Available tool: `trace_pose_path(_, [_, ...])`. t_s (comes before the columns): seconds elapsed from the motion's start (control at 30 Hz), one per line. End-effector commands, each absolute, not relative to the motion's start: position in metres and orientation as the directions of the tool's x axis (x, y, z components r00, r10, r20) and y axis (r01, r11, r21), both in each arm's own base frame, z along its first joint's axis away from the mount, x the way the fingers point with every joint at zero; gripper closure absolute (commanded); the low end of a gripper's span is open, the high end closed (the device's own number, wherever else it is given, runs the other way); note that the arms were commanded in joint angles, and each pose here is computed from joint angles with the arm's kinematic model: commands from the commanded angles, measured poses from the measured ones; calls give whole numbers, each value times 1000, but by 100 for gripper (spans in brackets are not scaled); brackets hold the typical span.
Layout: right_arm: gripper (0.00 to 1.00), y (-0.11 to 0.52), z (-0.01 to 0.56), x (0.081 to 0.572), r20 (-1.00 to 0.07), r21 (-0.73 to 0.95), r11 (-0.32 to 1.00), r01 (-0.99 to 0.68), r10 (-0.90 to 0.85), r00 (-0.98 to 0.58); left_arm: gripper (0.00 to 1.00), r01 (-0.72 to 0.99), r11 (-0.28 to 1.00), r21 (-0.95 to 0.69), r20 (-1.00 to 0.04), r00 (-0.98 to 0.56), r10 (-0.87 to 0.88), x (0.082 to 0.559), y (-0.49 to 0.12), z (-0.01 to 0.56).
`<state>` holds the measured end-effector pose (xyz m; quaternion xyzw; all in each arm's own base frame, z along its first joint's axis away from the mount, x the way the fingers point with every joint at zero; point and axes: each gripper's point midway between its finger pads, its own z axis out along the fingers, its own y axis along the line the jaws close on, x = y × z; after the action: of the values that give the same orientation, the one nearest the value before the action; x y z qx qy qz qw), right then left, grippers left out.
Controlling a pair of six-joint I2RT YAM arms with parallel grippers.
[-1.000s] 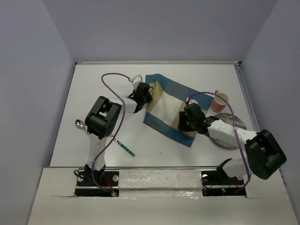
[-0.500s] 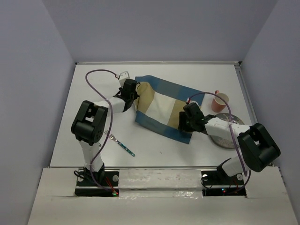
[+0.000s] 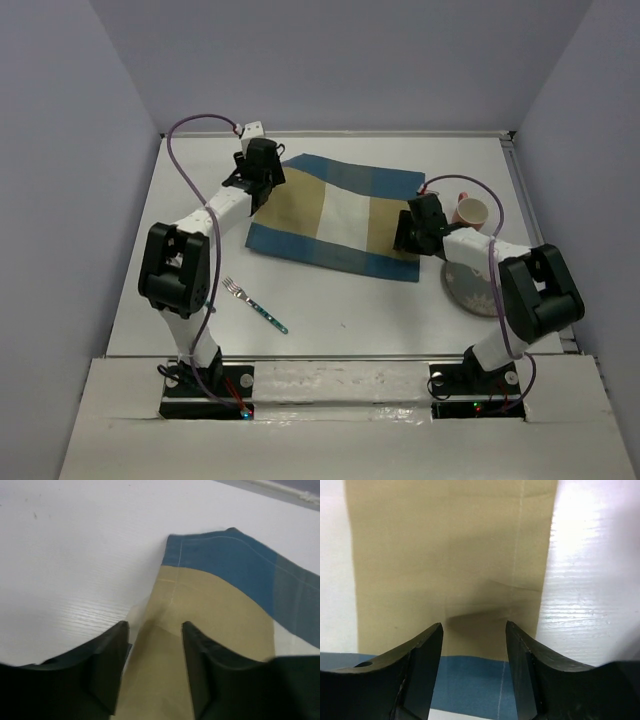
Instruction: Set the dinner table for one person
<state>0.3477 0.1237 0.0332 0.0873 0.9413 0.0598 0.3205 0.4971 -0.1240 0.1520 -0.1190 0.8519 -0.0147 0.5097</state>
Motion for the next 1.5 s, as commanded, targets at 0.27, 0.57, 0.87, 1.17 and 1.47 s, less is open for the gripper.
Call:
trace_pose_path(0.27, [42,154,122,353,-709,334,940,-67,204,-675,34,-334,865,-374,-759,-426,-492,388,-76,109])
trace_pose_path(0.57, [85,132,97,292,-665,411,911,28,320,-674,40,-403,827,-393,-718,-427,-549,329,-57,68])
trace_pose_path(0.87, [60,118,70,269,-612,431,890,151,412,-675,44,-427,816,-390,-688,-453,-567,340,-63,42])
trace_pose_path(1.17, [42,103,58,263,-599,386,891,240,440,-669,60,-443,808,-389,-694,-436,-573,350,-63,35])
trace_pose_path(1.47, [43,97,43,262,-574,340,894,290,442,-689,100,-419,818,-394,-713,-422,-559,351,-62,39])
